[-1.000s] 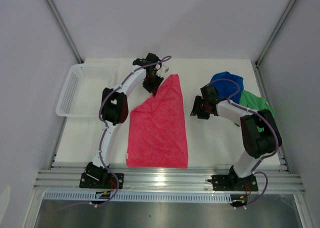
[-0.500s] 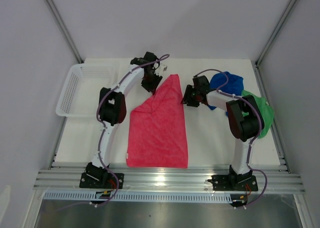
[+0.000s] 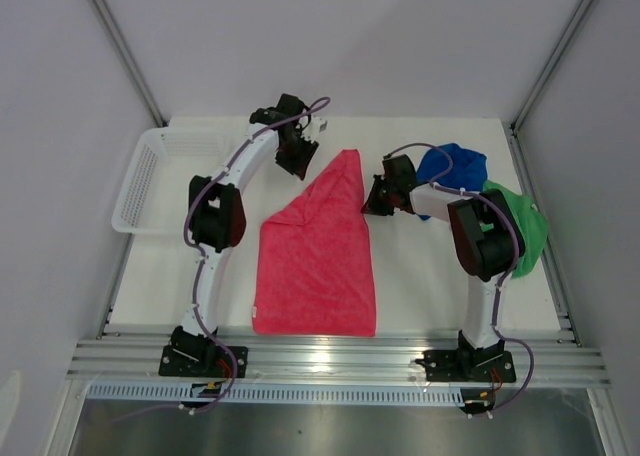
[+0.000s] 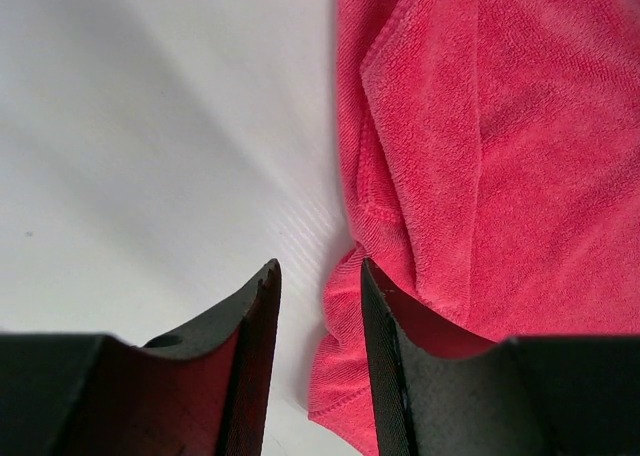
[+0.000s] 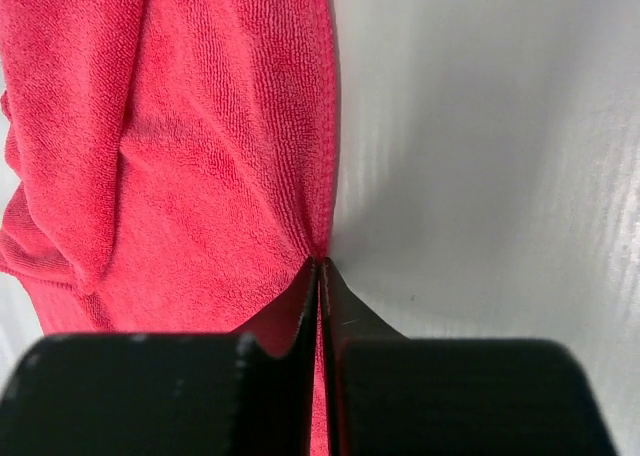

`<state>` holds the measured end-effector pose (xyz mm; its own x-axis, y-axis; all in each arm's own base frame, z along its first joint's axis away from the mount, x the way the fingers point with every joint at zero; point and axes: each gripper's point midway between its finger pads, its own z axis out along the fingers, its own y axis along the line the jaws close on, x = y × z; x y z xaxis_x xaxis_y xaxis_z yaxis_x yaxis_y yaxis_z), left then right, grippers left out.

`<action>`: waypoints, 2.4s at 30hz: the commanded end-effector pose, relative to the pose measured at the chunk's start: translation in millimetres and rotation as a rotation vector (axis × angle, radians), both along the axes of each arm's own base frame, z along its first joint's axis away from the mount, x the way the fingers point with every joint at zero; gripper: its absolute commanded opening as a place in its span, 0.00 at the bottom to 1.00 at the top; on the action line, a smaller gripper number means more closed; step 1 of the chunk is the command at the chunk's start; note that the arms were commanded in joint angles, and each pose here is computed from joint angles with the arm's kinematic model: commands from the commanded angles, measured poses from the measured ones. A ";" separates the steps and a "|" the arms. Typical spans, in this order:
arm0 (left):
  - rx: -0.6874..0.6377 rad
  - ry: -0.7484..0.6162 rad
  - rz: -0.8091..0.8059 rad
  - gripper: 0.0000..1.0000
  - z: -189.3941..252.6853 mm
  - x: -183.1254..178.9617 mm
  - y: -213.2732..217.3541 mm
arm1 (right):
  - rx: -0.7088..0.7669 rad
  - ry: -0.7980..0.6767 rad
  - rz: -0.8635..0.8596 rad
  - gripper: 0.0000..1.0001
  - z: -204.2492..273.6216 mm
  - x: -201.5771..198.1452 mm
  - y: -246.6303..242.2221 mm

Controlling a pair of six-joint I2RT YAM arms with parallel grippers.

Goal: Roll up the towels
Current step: Flatten the towel

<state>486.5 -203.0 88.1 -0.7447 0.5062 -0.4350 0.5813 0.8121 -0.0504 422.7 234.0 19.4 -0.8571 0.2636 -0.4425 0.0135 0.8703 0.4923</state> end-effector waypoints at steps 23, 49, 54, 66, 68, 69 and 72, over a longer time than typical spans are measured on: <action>-0.063 0.063 0.020 0.42 32.3 -46.5 40.8 | -0.365 -0.008 -0.167 0.42 42.5 21.6 -125.6; -0.049 0.188 0.029 0.45 -30.3 -123.5 69.9 | -0.469 -0.232 0.004 0.27 32.9 107.6 64.9; -0.048 0.195 0.029 0.46 -32.3 -123.3 71.0 | -0.482 -0.216 0.007 0.25 30.3 97.9 60.8; -0.044 0.197 0.029 0.46 -34.6 -122.0 71.2 | -0.461 -0.267 0.000 0.29 62.2 84.0 72.7; -0.044 0.198 0.029 0.46 -35.0 -122.4 71.3 | -0.471 -0.257 0.002 0.29 56.6 83.4 71.7; -0.046 0.197 0.029 0.46 -34.7 -121.7 70.9 | -0.473 -0.254 0.001 0.29 54.8 83.8 70.8; -0.044 0.202 0.030 0.46 -35.9 -122.8 71.8 | -0.484 -0.234 0.005 0.28 45.9 80.4 70.6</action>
